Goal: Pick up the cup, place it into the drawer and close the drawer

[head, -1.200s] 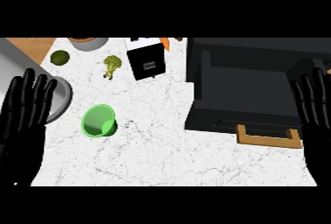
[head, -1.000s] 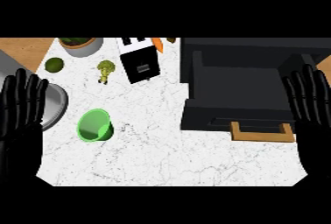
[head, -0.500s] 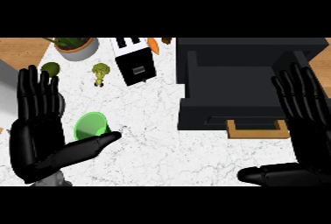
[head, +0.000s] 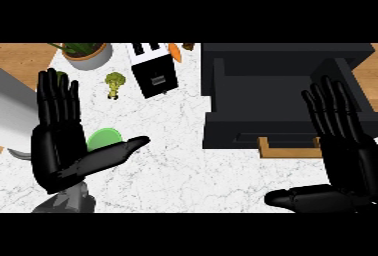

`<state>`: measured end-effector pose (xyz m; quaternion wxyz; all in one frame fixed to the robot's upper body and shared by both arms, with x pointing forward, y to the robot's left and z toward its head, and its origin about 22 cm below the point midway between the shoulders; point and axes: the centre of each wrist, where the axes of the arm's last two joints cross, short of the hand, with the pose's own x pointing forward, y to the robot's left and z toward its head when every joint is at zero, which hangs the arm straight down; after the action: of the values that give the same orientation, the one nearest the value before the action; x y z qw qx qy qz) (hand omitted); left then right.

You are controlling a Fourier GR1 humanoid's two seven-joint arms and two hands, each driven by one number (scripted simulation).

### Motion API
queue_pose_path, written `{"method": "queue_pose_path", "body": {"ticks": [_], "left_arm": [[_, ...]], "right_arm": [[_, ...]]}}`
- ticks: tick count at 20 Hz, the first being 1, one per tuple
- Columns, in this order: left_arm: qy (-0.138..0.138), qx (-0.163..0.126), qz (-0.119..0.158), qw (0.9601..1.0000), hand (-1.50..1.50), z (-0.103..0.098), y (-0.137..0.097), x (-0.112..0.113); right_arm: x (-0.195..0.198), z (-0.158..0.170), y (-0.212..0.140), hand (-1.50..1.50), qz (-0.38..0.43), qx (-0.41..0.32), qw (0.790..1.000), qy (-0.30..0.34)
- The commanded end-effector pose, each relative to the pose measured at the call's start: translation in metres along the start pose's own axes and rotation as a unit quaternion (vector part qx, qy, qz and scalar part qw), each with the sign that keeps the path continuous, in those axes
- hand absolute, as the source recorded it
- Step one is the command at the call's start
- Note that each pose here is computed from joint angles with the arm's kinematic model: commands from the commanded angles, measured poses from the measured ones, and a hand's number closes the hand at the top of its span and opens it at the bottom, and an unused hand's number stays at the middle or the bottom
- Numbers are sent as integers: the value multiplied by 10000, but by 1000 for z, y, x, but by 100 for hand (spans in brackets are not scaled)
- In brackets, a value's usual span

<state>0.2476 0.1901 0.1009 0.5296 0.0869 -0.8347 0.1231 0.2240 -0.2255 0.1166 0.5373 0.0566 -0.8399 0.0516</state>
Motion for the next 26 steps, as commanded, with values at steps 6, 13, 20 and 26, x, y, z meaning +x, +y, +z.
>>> {"method": "queue_pose_path", "body": {"ticks": [6,13,20,26], "left_arm": [[168,177,-103,9996,-150,-10,-5,-13],[508,324,-193,9980,-150,25,14,-22],[819,553,-305,9946,-150,20,30,-41],[976,912,-500,9898,-150,31,53,-76]], "right_arm": [[14,2,-5,-150,-101,-88,9997,-212],[34,-1,-4,-150,87,-66,9999,-59],[1,-13,12,-150,84,-87,9998,-136],[19,-23,-1,-150,16,-104,9999,-16]]}}
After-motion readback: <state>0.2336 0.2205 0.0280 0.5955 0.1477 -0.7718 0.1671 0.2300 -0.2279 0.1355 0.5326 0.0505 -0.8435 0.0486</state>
